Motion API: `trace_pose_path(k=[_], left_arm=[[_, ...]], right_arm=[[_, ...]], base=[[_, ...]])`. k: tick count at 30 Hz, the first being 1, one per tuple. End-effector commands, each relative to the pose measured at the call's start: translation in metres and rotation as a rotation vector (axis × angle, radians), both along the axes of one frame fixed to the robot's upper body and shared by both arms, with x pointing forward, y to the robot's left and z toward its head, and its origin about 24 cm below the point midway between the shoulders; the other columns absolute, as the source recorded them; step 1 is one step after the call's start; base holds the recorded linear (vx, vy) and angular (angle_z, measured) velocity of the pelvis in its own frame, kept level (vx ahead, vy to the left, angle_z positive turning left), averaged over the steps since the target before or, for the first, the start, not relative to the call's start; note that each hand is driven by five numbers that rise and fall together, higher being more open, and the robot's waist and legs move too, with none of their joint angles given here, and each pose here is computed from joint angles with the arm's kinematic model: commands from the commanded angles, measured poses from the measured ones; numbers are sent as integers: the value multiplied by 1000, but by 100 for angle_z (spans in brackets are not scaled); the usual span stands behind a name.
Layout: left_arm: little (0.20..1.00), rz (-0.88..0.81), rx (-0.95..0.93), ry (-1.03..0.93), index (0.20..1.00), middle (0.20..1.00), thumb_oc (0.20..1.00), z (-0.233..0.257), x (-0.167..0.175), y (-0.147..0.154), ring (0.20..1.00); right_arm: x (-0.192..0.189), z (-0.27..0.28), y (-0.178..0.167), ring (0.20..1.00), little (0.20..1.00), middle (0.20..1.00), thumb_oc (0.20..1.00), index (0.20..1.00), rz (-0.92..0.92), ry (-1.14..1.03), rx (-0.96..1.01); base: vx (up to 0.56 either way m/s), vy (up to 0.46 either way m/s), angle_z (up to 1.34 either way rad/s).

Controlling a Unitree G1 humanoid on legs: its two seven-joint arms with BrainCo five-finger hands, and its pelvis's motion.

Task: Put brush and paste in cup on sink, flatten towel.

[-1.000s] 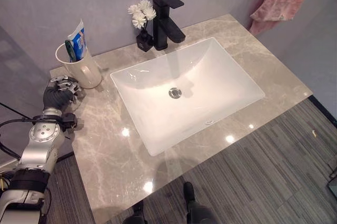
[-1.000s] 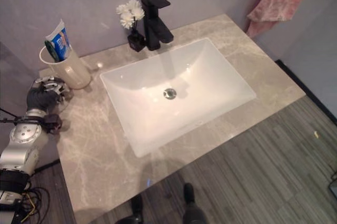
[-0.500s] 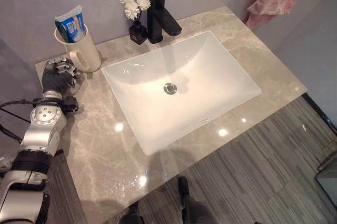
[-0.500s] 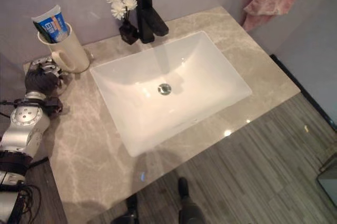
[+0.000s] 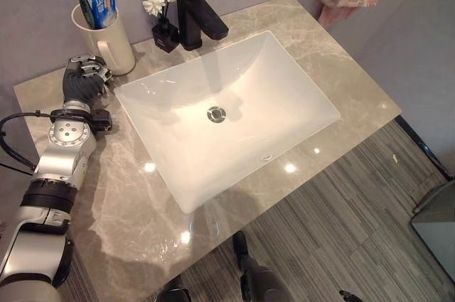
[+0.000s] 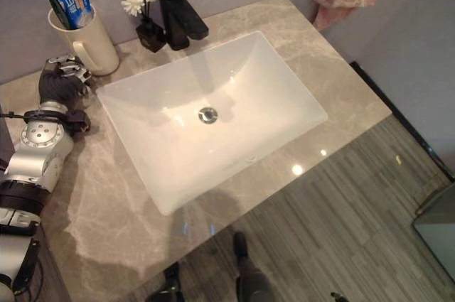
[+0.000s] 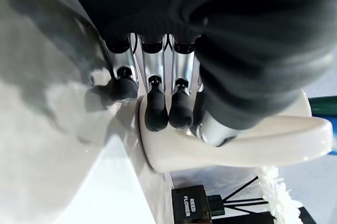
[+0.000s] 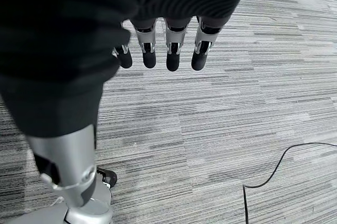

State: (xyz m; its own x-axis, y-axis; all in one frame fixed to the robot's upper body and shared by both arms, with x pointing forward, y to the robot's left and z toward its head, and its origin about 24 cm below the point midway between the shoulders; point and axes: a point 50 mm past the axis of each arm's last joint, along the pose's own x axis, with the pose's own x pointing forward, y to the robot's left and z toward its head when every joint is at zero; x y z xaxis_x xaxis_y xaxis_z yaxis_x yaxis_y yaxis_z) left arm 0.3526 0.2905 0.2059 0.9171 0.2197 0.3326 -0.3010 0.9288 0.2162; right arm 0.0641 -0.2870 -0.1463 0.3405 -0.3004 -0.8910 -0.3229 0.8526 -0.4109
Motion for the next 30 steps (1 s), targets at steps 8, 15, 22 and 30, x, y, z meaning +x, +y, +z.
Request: trace_pose_path(k=[8, 15, 22, 30], left_arm=[[200, 5, -47, 9, 200, 200, 200, -5, 12, -9, 200], [200, 5, -9, 7, 200, 200, 200, -9, 8, -11, 200], [200, 52, -4, -13, 200, 200, 200, -30, -28, 8, 200], [200, 7, -135, -96, 200, 200, 200, -46, -68, 7, 200]], right_arm=[[-3, 3, -11, 1000, 1000, 1000, 1000, 1000, 18, 27, -35], [-5, 2, -7, 1000, 1000, 1000, 1000, 1000, 26, 28, -16], [-19, -2, -4, 1000, 1000, 1000, 1000, 1000, -7, 67, -6], [-20, -3, -3, 1000, 1000, 1000, 1000, 1000, -38, 56, 1]], base=[[1, -9, -3], [-5, -3, 0], [-11, -22, 5], [-20, -17, 9]])
